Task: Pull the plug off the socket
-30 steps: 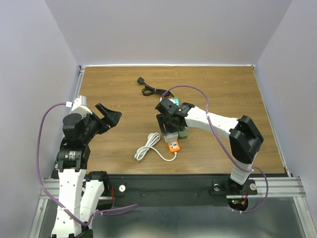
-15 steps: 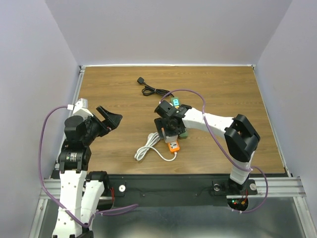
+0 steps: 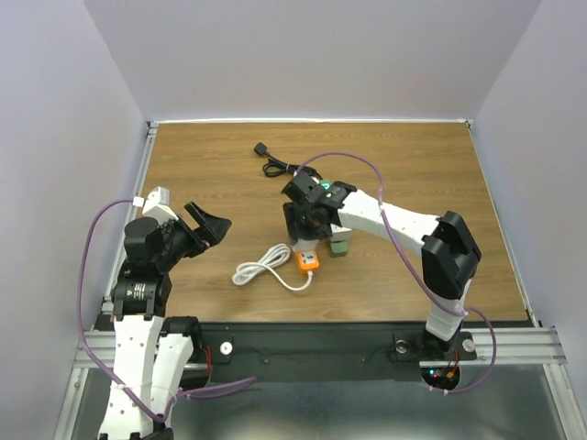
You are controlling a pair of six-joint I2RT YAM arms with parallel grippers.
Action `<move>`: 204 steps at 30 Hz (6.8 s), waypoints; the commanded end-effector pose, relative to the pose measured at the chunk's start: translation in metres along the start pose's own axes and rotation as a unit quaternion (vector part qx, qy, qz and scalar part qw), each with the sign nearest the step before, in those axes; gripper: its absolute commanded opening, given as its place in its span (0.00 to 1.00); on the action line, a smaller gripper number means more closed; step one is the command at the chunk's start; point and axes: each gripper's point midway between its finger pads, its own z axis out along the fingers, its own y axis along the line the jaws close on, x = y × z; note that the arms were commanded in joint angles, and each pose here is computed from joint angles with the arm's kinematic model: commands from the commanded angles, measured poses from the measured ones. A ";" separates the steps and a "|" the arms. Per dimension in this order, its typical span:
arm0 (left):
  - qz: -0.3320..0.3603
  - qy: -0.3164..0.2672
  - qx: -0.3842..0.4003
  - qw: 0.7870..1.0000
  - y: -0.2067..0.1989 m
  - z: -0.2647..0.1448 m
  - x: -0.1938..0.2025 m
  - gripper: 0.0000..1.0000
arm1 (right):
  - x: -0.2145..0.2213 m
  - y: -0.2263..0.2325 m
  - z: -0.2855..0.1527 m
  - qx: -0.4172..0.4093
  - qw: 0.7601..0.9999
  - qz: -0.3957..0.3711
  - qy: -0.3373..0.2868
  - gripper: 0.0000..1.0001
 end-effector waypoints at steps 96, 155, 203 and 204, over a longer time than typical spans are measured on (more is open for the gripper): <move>0.103 0.125 -0.006 0.987 -0.007 0.096 0.043 0.00 | -0.043 -0.372 -0.099 0.405 0.829 0.349 -0.165 0.00; 0.028 -0.054 -0.243 0.968 0.124 0.099 -0.166 0.00 | -0.086 -0.172 -0.097 -0.030 0.988 0.104 -0.107 1.00; 0.005 0.081 0.046 0.996 0.026 0.054 -0.014 0.99 | -0.066 -0.064 0.010 -0.048 0.999 -0.015 0.002 0.00; 0.006 0.081 0.050 0.995 0.024 0.054 -0.014 0.99 | -0.067 -0.056 0.005 -0.070 0.997 -0.015 0.001 0.01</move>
